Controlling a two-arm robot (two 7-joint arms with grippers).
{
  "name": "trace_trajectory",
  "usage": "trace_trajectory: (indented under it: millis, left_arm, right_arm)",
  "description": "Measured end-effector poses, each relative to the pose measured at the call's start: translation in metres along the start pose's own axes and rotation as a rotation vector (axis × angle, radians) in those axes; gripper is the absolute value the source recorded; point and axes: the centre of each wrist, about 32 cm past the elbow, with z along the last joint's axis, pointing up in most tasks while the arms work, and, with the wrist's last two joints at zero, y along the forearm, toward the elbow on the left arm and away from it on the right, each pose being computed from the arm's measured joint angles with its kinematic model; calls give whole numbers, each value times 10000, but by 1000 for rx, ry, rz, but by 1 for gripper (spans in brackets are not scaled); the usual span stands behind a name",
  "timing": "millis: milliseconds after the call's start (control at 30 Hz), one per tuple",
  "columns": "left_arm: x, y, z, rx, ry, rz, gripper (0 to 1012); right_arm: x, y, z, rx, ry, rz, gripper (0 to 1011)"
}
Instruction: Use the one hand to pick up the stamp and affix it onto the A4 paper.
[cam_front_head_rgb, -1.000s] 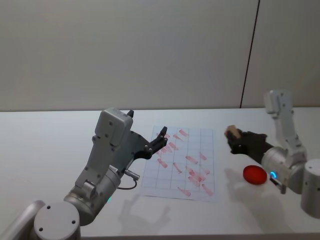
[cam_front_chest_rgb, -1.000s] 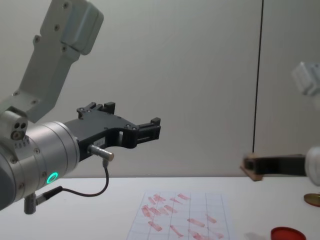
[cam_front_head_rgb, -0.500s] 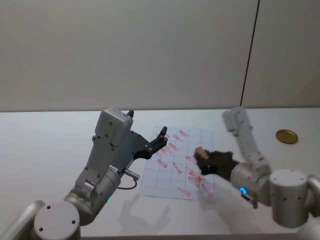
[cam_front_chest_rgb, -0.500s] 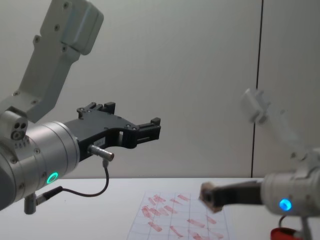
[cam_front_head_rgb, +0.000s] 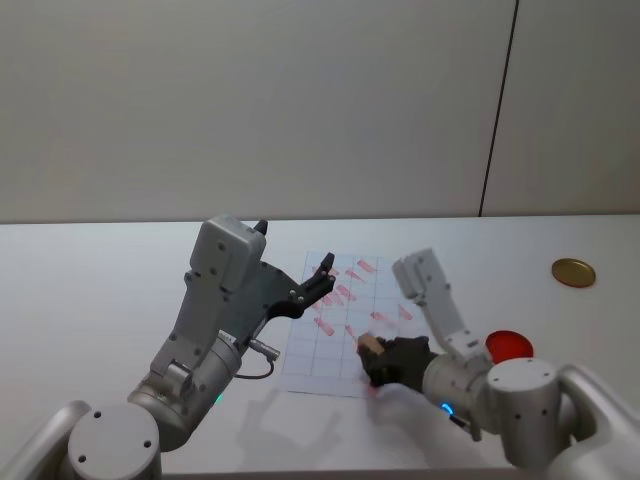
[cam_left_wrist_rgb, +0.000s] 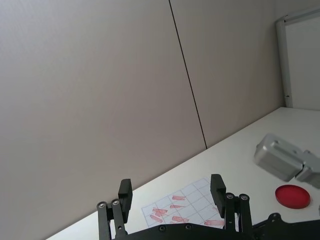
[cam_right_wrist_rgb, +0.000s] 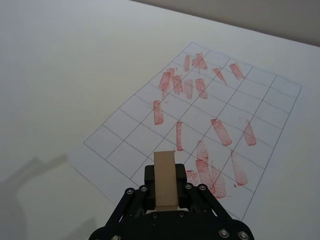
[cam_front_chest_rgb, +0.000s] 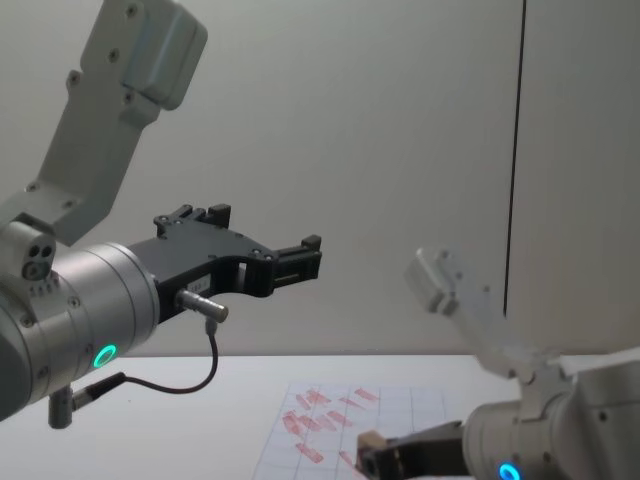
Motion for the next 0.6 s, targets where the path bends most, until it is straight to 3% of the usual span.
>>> trace_trajectory:
  millis: [333, 600]
  left_arm:
    - [0, 0, 0, 0, 0, 0, 993]
    - [0, 0, 0, 0, 0, 0, 993]
  right_arm:
    - [-66, 151, -100, -55, -33, 2, 220]
    - [-88, 227, -114, -66, -56, -4, 220]
